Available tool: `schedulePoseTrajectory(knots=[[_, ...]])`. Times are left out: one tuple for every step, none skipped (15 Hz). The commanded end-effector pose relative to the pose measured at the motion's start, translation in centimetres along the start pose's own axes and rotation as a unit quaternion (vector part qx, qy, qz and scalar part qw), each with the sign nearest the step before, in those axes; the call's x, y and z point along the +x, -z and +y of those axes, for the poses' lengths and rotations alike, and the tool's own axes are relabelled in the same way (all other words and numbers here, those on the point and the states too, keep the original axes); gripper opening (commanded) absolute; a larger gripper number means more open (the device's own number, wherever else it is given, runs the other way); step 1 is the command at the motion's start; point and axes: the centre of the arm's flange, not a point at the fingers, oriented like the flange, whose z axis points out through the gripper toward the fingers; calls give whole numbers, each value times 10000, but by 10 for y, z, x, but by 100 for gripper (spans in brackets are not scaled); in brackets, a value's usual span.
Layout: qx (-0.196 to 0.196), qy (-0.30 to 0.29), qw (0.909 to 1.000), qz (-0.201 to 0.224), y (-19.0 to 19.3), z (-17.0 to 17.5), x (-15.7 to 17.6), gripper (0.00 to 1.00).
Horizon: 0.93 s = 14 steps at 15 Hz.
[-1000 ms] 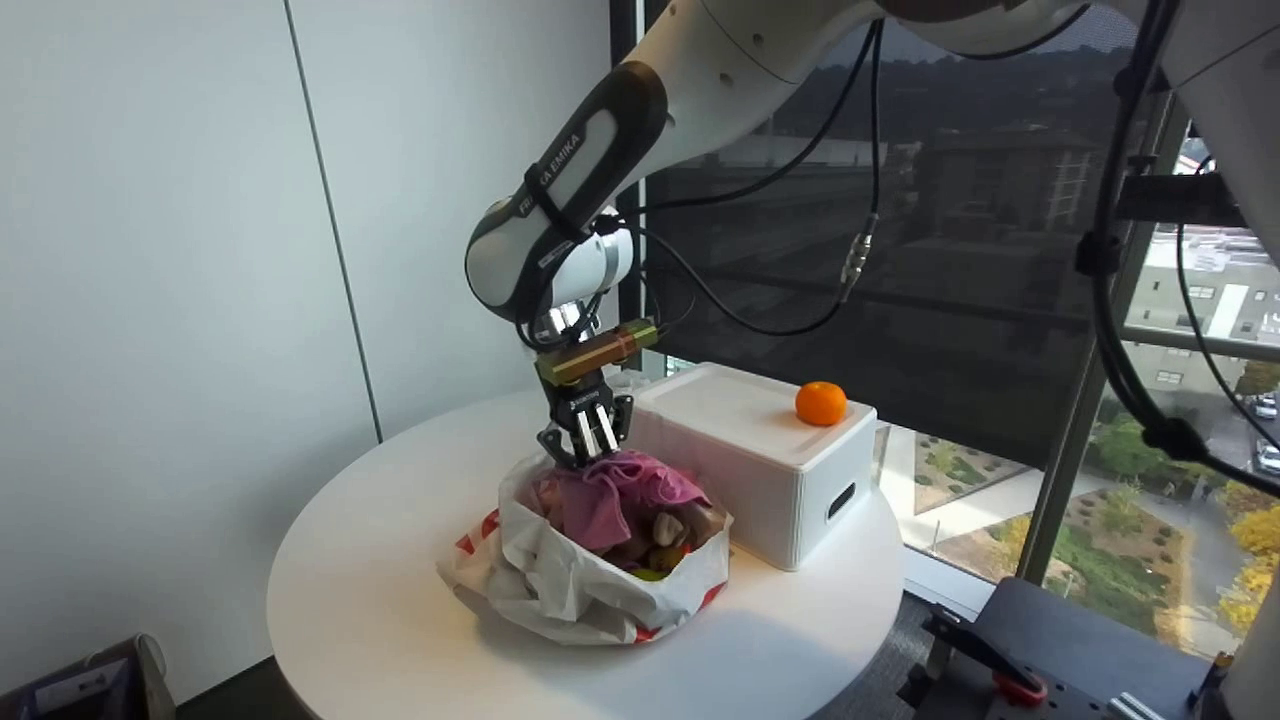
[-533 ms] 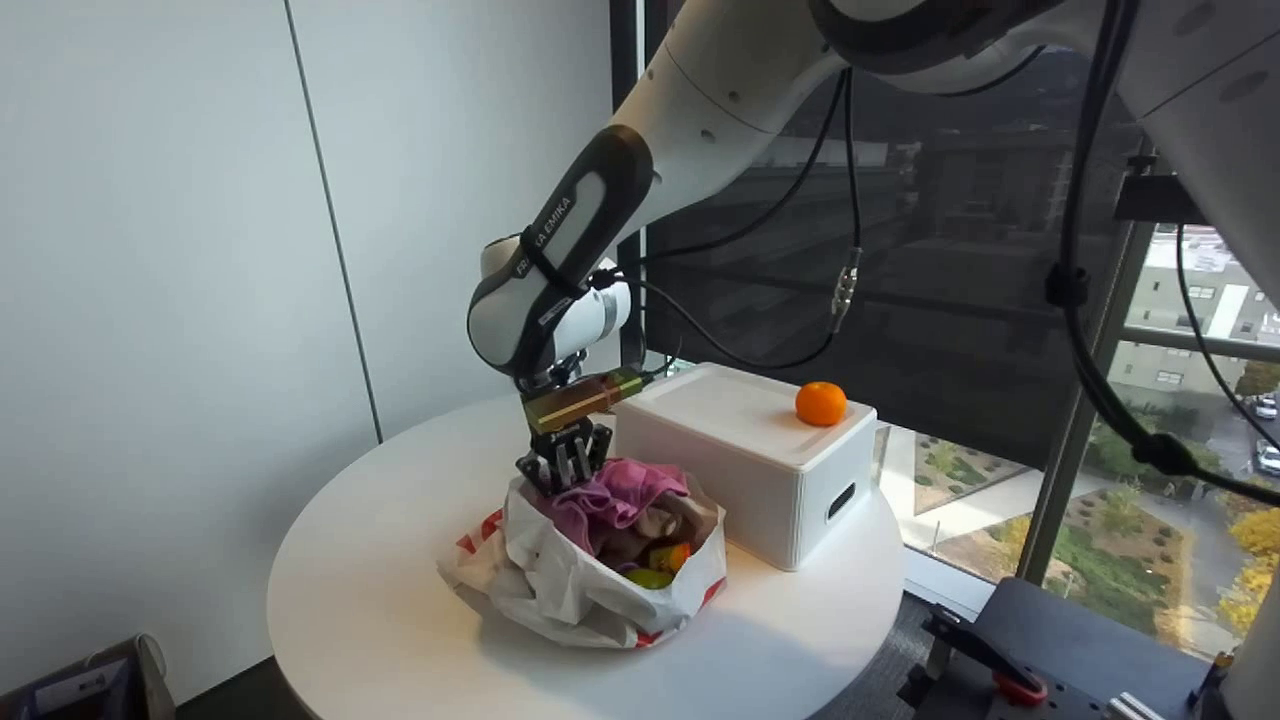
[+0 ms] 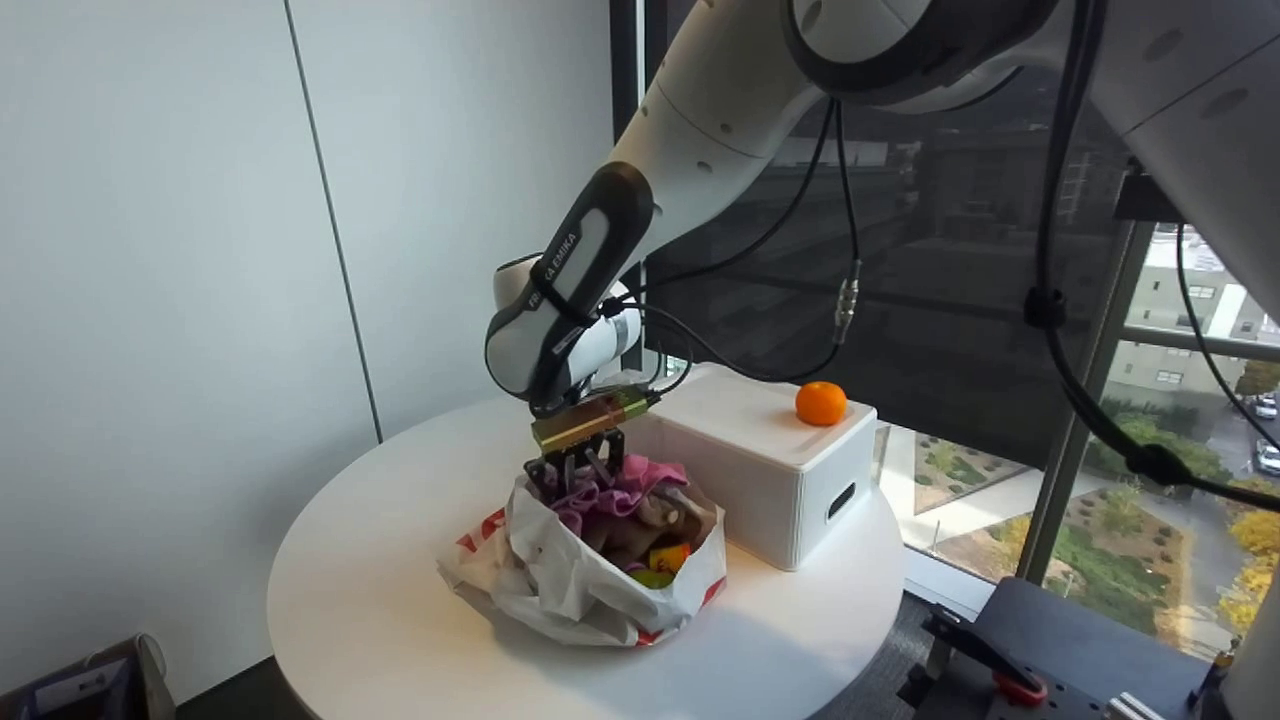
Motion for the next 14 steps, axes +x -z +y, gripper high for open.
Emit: schedulePoseTrajectory(knots=[[122,-342,9989,-288,37,15,-4,84],[153,-407,9984,-352,46,21,-5,93],[159,-568,9975,-386,56,30,-3,99],[190,-757,9958,-474,68,42,1,100],[224,-978,9933,-566,79,57,3,100],[268,-1226,9904,-577,87,70,6,100],[255,-1514,9866,-549,94,87,10,100],[246,-1800,9822,-477,97,108,16,100],[253,-2067,9771,-435,99,125,20,100],[235,-2333,9712,-421,98,147,25,100],[252,-2603,9644,-383,98,171,27,100],[268,-2863,9571,-358,96,196,28,99],[262,-3119,9491,-357,94,217,28,100],[266,-3372,9402,-394,92,239,26,100]])
